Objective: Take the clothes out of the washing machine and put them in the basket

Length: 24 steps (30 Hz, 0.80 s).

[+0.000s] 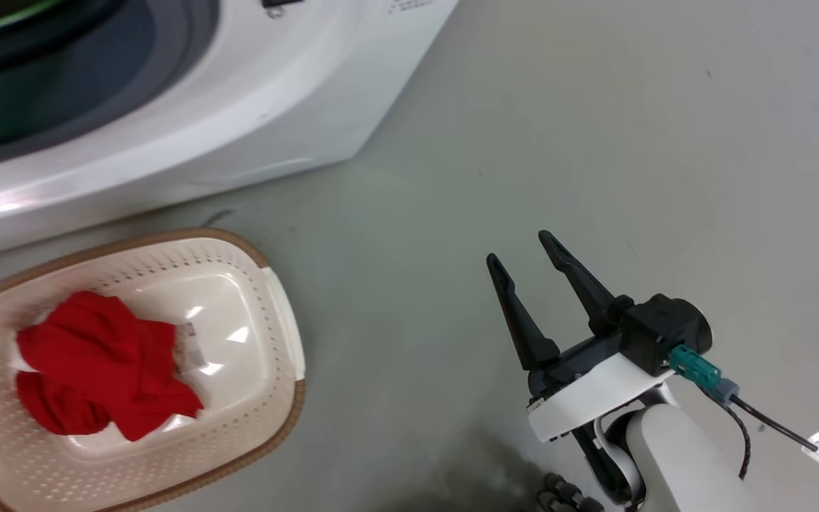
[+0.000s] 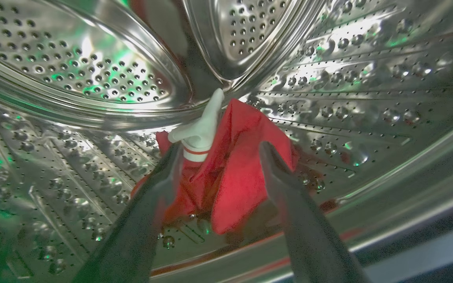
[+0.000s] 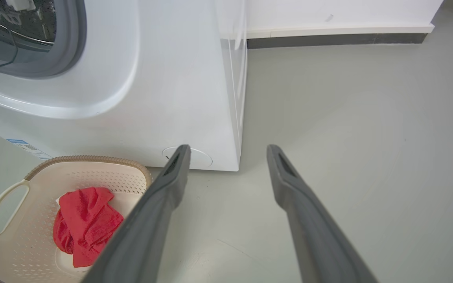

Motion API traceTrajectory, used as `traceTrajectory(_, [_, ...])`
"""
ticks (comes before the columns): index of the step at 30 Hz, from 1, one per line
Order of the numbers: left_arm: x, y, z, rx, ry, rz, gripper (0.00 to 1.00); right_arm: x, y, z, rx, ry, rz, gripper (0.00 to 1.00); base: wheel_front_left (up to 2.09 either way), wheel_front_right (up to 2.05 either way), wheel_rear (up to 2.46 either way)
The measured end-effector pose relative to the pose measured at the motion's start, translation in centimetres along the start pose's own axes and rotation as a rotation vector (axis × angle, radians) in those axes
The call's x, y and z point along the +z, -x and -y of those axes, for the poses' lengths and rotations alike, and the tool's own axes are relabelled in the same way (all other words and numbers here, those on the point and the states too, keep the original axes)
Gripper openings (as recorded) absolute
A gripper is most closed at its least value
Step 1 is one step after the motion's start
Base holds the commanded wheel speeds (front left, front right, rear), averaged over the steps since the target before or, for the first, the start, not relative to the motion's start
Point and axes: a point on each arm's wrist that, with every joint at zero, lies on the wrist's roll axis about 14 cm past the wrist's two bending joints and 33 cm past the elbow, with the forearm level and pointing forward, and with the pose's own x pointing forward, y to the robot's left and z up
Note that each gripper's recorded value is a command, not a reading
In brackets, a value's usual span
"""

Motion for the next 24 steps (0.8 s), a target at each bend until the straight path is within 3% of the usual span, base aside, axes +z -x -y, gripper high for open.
traceTrajectory(10, [-4.9,-5.8,2.0,-0.050,-0.012,-0.238,1.00,-2.6,-0.1,1.2,-0.042,-0.028,-0.077,1.00,0.00,0.00,0.00])
traceTrajectory(19, [-8.2,-7.2,1.6,-0.035,0.044,-0.450,1.00,-3.3,0.5,2.2,-0.080,-0.031,-0.104,1.00,0.00,0.00,0.00])
traceTrajectory(20, [-8.4,-7.1,1.5,-0.030,0.050,-0.468,0.47,-3.3,0.6,2.2,-0.080,-0.031,-0.103,1.00,0.00,0.00,0.00])
traceTrajectory(21, [-8.4,-7.0,1.5,-0.028,0.060,-0.482,0.00,-3.3,0.6,2.2,-0.080,-0.032,-0.102,1.00,0.00,0.00,0.00])
traceTrajectory(24, [-8.1,-6.9,1.4,-0.014,0.080,-0.491,0.00,-3.0,0.7,2.1,-0.082,-0.039,-0.094,1.00,0.00,0.00,0.00])
